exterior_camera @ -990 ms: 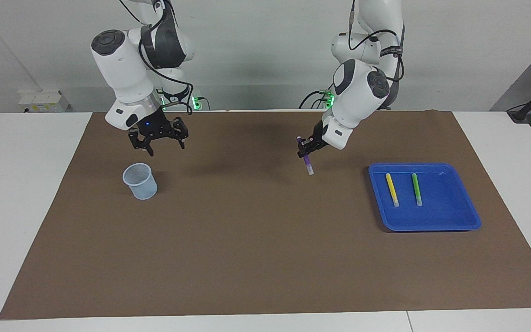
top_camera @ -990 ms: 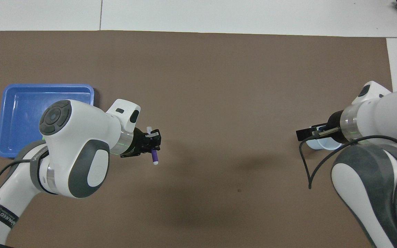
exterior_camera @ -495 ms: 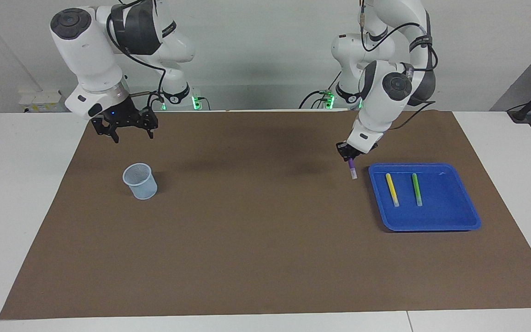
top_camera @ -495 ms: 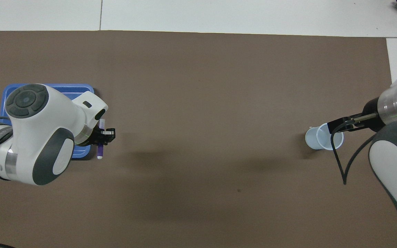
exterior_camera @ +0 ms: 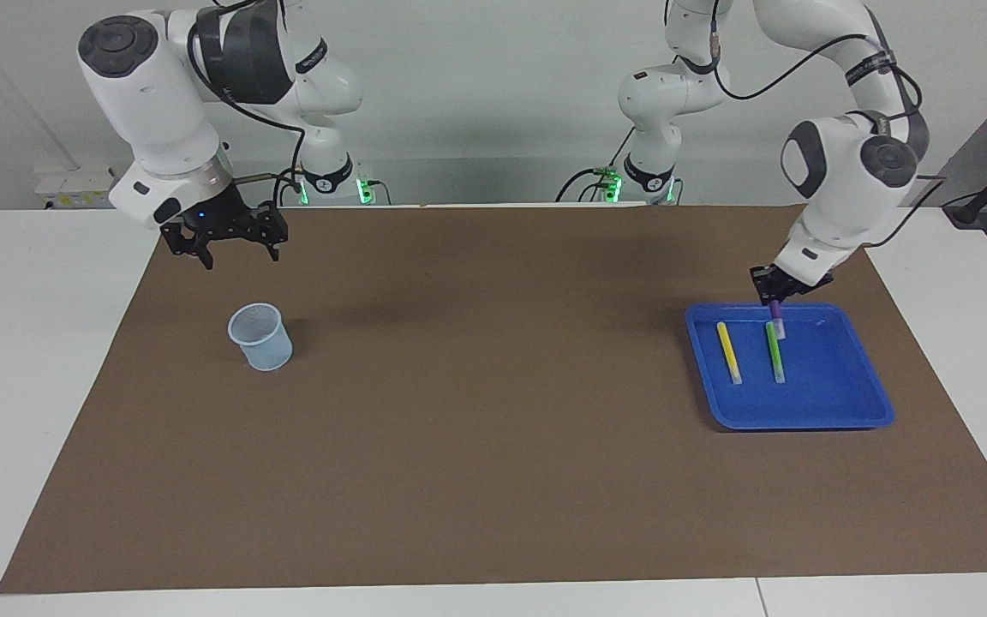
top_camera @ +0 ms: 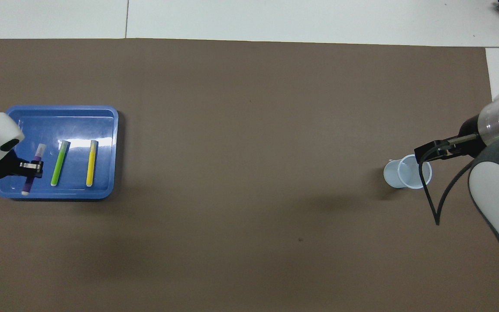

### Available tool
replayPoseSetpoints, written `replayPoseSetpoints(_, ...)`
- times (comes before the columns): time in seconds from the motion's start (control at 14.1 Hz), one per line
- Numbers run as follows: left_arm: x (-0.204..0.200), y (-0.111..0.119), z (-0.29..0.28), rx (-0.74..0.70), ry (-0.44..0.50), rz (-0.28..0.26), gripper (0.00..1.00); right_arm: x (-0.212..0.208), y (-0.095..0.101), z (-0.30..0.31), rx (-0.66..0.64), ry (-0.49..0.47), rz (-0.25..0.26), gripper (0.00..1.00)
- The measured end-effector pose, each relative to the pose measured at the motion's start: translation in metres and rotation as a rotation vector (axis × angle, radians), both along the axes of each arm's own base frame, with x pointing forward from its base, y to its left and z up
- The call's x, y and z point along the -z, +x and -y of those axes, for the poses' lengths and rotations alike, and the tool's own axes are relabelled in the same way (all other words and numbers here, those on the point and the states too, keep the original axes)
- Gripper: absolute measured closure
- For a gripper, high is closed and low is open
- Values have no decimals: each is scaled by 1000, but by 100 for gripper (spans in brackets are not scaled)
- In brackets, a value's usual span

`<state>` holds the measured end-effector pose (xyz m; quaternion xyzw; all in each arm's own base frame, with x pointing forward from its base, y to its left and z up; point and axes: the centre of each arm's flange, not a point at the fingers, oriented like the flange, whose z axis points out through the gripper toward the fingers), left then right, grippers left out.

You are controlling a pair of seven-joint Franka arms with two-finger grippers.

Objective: Right arm passes pens to left for tray arrangement
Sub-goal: 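Carry the purple pen to the tray with the left gripper and lower it, then open the left gripper to release the purple pen and lift away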

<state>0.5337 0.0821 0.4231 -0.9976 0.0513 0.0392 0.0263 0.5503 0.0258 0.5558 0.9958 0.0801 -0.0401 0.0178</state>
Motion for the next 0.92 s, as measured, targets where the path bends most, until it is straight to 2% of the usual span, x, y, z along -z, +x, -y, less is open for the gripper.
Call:
replayPoseSetpoints(0.21,0,-2,-38,-13,1,32,81,12,-1,-7,-13,0,-9,0)
replayPoseSetpoints(0.5,12,1,-54,-18,7,45,81,8,-6,0,0,1,-5,0)
replayPoseSetpoints(0.92,70,15,-66,-9,-5,67,81,12,-14,3,4,1,-17,0)
